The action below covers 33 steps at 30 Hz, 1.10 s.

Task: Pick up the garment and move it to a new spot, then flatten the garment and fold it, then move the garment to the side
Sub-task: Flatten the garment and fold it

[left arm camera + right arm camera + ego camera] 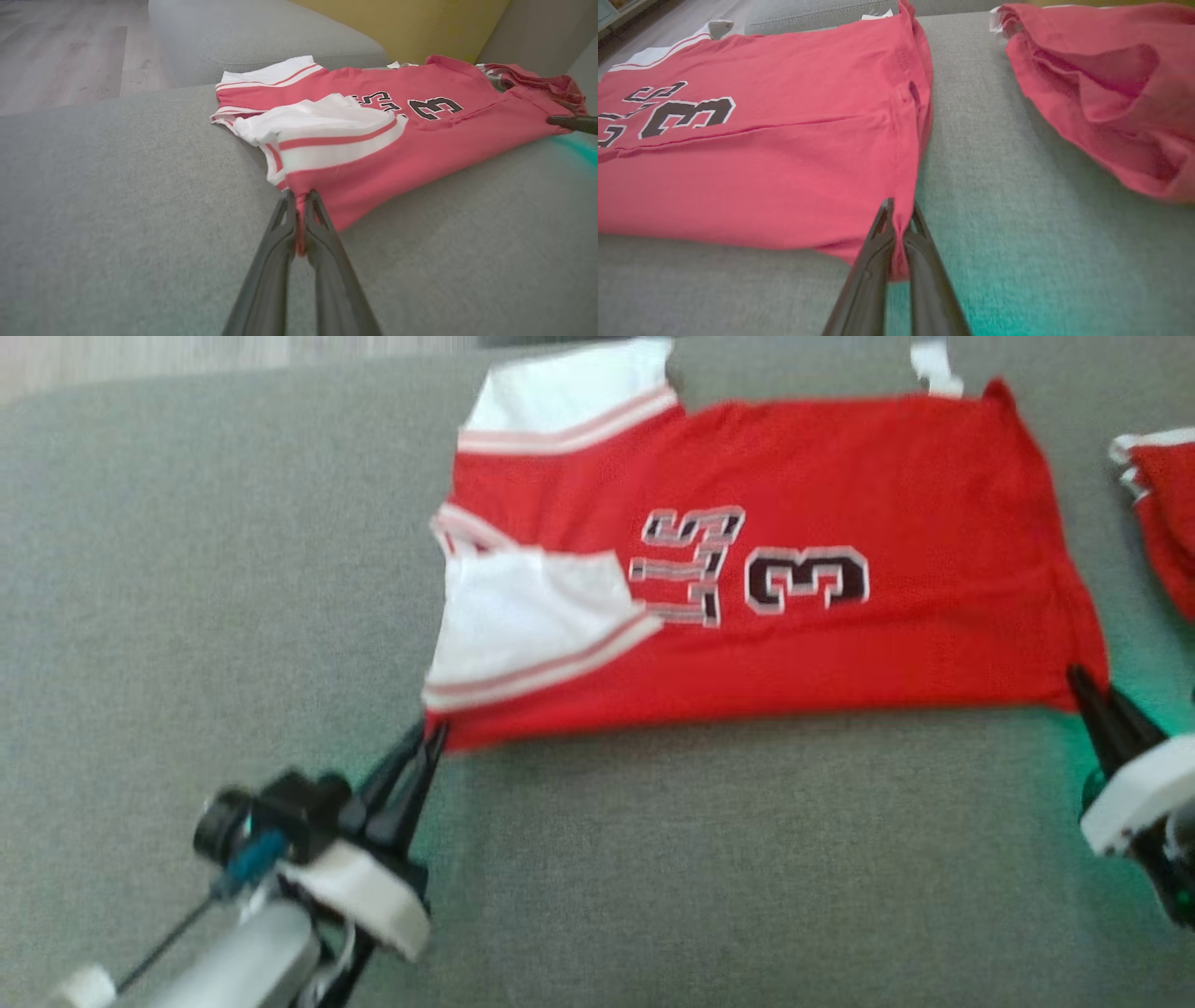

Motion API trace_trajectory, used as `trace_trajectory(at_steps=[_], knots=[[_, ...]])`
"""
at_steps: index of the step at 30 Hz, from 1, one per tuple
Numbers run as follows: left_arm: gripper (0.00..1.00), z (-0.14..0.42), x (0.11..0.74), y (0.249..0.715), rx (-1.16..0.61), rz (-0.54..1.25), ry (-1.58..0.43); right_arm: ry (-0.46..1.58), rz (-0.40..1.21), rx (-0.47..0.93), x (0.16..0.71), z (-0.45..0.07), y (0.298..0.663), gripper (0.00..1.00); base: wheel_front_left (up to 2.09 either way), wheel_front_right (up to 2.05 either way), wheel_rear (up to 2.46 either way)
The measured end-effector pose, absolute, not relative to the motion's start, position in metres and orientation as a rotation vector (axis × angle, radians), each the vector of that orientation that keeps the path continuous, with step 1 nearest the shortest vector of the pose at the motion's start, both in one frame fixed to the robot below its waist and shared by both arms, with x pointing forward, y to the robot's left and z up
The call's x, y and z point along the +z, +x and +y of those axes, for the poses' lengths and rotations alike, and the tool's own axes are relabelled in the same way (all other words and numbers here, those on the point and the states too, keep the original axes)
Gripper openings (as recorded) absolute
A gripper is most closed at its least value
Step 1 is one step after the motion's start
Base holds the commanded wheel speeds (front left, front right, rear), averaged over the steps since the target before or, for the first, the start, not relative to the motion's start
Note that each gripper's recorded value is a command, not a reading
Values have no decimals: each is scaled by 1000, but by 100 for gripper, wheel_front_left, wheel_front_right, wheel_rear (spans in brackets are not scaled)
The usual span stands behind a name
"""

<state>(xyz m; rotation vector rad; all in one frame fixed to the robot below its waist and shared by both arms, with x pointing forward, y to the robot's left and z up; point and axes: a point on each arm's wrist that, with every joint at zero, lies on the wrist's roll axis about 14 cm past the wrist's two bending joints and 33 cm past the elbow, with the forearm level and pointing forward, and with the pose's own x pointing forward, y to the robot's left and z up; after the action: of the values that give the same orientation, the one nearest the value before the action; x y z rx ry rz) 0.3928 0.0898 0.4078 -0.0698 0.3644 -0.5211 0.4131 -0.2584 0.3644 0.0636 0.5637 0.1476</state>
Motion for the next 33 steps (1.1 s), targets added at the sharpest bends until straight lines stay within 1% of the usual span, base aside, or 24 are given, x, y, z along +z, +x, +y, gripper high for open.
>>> trace_trajectory(at_steps=[5, 11, 16, 17, 18, 19, 20, 23, 26, 28, 33], knots=[[0, 85, 408, 352, -523, 426, -99, 47, 545, 171, 371, -261, 386, 0, 0, 0, 0], [0, 83, 395, 301, -513, 561, -167, 61, 573, 158, 366, -269, 351, 0, 0, 0, 0], [0, 78, 395, 286, -530, 604, -193, 66, 588, 141, 363, -276, 337, 0, 0, 0, 0], [0, 77, 396, 286, -533, 603, -196, 66, 586, 136, 363, -278, 337, 33, 0, 0, 0], [0, 77, 396, 287, -529, 602, -197, 68, 582, 129, 364, -280, 338, 100, 0, 0, 0], [31, 77, 396, 287, -526, 611, -199, 71, 576, 123, 365, -281, 339, 100, 0, 0, 0], [100, 77, 395, 286, -522, 618, -195, 75, 570, 116, 367, -282, 341, 100, 0, 0, 0], [100, 78, 393, 289, -518, 625, -188, 89, 543, 96, 372, -285, 346, 100, 0, 0, 0], [100, 77, 399, 306, -521, 594, -182, 116, 505, 85, 379, -284, 354, 100, 0, 0, 0], [100, 78, 410, 329, -528, 548, -169, 125, 478, 84, 385, -283, 360, 100, 0, 0, 0], [100, 83, 453, 403, -568, 390, -97, 111, 427, 91, 397, -282, 370, 100, 0, 0, 0]])
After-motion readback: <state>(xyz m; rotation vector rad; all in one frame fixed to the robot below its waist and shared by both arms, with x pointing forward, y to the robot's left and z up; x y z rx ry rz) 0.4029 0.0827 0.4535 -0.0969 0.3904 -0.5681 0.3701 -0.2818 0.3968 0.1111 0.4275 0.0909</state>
